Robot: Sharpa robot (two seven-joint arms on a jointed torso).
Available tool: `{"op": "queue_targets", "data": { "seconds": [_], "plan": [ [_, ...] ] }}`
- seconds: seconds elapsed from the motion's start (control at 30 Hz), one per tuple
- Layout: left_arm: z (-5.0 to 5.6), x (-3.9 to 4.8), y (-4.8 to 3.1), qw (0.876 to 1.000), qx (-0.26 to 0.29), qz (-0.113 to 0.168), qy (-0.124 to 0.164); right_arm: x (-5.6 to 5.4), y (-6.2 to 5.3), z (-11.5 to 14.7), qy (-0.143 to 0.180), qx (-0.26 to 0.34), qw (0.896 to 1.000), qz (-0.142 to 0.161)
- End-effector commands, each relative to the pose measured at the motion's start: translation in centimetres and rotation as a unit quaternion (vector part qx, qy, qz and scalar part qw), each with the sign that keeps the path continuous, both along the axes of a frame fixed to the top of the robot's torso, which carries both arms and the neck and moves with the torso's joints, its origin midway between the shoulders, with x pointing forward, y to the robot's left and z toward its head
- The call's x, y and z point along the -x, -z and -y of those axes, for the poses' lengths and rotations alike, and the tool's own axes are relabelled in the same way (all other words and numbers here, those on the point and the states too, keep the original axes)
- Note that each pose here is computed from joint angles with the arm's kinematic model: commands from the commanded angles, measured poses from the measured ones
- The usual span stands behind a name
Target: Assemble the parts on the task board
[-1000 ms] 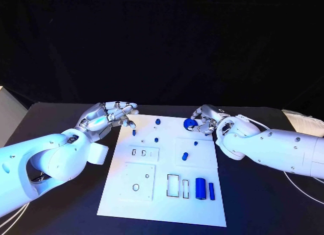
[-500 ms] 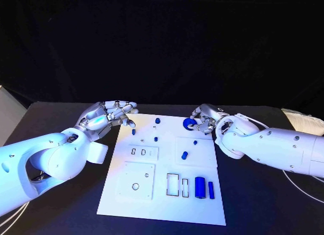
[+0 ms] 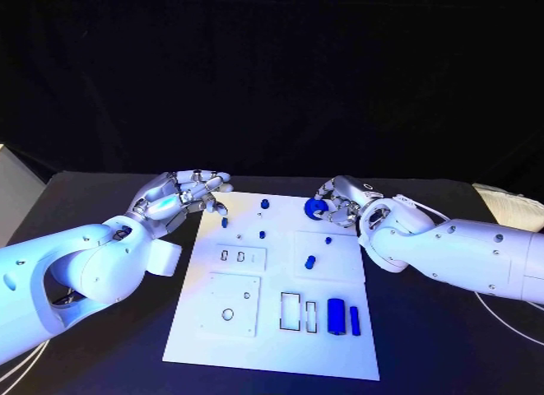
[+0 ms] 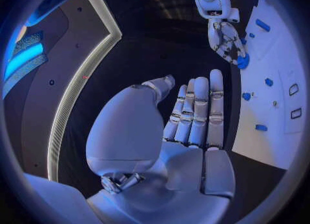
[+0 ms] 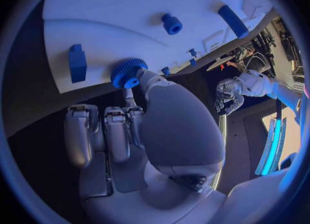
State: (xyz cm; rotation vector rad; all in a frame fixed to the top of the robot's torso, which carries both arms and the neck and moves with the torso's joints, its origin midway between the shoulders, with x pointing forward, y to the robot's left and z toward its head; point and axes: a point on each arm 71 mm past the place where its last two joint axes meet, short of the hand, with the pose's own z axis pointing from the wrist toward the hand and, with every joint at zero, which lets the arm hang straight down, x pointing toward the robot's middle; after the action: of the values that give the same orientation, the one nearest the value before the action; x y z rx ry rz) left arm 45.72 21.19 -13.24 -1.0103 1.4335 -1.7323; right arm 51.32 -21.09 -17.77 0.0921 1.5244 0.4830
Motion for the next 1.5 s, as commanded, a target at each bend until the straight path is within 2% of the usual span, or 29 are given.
{"op": "queue_targets", "data": {
  "seconds": [0.03, 0.23, 0.37, 0.5, 0.67, 1.07, 1.5],
  "plan": [
    [0.2, 0.08, -0.13, 1.000, 0.006, 0.001, 0.009, 0.5, -0.9, -0.9, -0.020, -0.005, 0.999, 0.043],
    [0.3, 0.14, -0.10, 1.000, 0.005, -0.002, 0.013, 1.3, -1.9, -3.1, -0.048, -0.012, 0.997, 0.057],
    [0.4, 0.19, -0.09, 1.000, 0.006, -0.003, 0.016, 1.5, -2.2, -5.6, -0.077, -0.011, 0.995, 0.065],
    [0.6, 0.23, -0.09, 1.000, 0.006, -0.004, 0.019, 1.7, -2.1, -8.1, -0.094, -0.010, 0.994, 0.062],
    [0.7, 0.22, -0.08, 1.000, 0.006, -0.004, 0.021, 1.6, -1.5, -10.2, -0.098, -0.005, 0.994, 0.055],
    [0.6, 0.13, -0.05, 1.000, 0.006, -0.005, 0.020, 0.7, -0.6, -12.0, -0.090, 0.014, 0.994, 0.052],
    [0.7, 0.04, -0.02, 1.000, 0.006, -0.005, 0.020, 0.6, 0.3, -12.6, -0.094, 0.026, 0.995, 0.035]
  ]
}}
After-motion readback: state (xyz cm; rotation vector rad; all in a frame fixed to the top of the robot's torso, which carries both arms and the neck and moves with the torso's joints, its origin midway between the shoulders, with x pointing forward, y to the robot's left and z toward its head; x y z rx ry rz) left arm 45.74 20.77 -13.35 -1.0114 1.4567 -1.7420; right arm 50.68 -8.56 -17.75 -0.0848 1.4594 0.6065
